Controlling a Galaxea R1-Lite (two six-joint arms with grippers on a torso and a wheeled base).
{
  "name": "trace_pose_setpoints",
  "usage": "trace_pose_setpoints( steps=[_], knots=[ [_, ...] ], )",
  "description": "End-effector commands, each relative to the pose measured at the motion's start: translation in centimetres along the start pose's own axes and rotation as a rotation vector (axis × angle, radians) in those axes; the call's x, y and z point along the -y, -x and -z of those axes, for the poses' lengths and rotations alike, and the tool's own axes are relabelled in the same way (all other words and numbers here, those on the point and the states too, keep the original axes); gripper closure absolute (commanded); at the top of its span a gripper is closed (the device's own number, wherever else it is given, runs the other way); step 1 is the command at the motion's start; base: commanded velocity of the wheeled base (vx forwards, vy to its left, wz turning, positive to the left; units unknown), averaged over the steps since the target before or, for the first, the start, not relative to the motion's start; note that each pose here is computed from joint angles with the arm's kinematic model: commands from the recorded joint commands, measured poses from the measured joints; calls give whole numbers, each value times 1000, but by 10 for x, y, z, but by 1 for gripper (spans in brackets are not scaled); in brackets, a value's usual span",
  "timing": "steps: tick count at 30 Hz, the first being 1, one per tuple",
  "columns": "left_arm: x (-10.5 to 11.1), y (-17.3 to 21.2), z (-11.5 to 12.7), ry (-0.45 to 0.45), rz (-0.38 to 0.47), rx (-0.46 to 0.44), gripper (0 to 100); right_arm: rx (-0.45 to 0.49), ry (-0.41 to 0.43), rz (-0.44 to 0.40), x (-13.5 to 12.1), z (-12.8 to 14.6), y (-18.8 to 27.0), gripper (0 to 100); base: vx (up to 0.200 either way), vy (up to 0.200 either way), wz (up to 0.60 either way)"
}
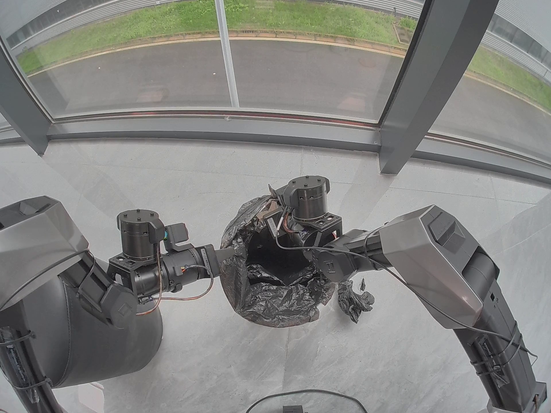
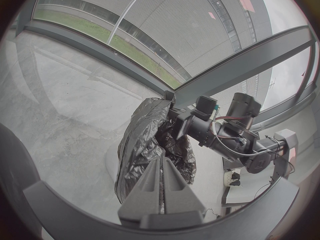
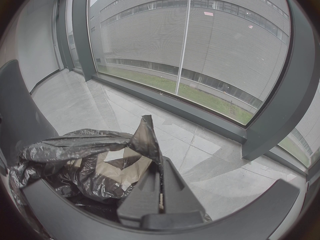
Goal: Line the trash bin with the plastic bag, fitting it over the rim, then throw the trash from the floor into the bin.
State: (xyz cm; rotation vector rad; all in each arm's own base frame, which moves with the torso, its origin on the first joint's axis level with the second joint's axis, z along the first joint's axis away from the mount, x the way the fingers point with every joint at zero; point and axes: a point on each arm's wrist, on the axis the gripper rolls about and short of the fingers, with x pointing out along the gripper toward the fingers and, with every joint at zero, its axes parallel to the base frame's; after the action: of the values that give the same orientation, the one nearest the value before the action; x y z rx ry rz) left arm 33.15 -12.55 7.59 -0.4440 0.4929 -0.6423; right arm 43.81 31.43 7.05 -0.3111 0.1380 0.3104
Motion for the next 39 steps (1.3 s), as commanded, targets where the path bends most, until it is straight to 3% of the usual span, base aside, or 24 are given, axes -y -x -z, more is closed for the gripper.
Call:
trace_pose_setpoints(
  steps=[1,12,22,23,29,33,34,36,39],
  knots=[
    [-14,-21,8,12,-24,-21,100,3,-3,-1,-1,-1,1,100,0,0,0],
    [5,9,-2,22,-42,19,100,4,-5,15,0,-4,2,100,0,0,0],
    [4,11,1,27,-46,11,100,9,-15,15,0,-6,3,100,0,0,0],
    [4,11,1,26,-46,12,0,8,-17,16,1,-6,2,100,0,0,0],
    [-2,6,7,-20,-71,-6,0,7,-20,16,1,-6,2,100,0,0,0],
    [-8,3,12,-213,-232,23,0,5,-19,15,0,-5,2,100,0,0,0],
    [-8,3,12,-213,-232,23,0,5,-19,15,0,-5,2,100,0,0,0],
    [-12,-2,10,-298,-346,61,0,7,-23,16,0,-5,2,100,0,0,0],
    [-18,1,8,-356,-396,64,0,10,-25,16,1,-6,2,100,0,0,0]
  ],
)
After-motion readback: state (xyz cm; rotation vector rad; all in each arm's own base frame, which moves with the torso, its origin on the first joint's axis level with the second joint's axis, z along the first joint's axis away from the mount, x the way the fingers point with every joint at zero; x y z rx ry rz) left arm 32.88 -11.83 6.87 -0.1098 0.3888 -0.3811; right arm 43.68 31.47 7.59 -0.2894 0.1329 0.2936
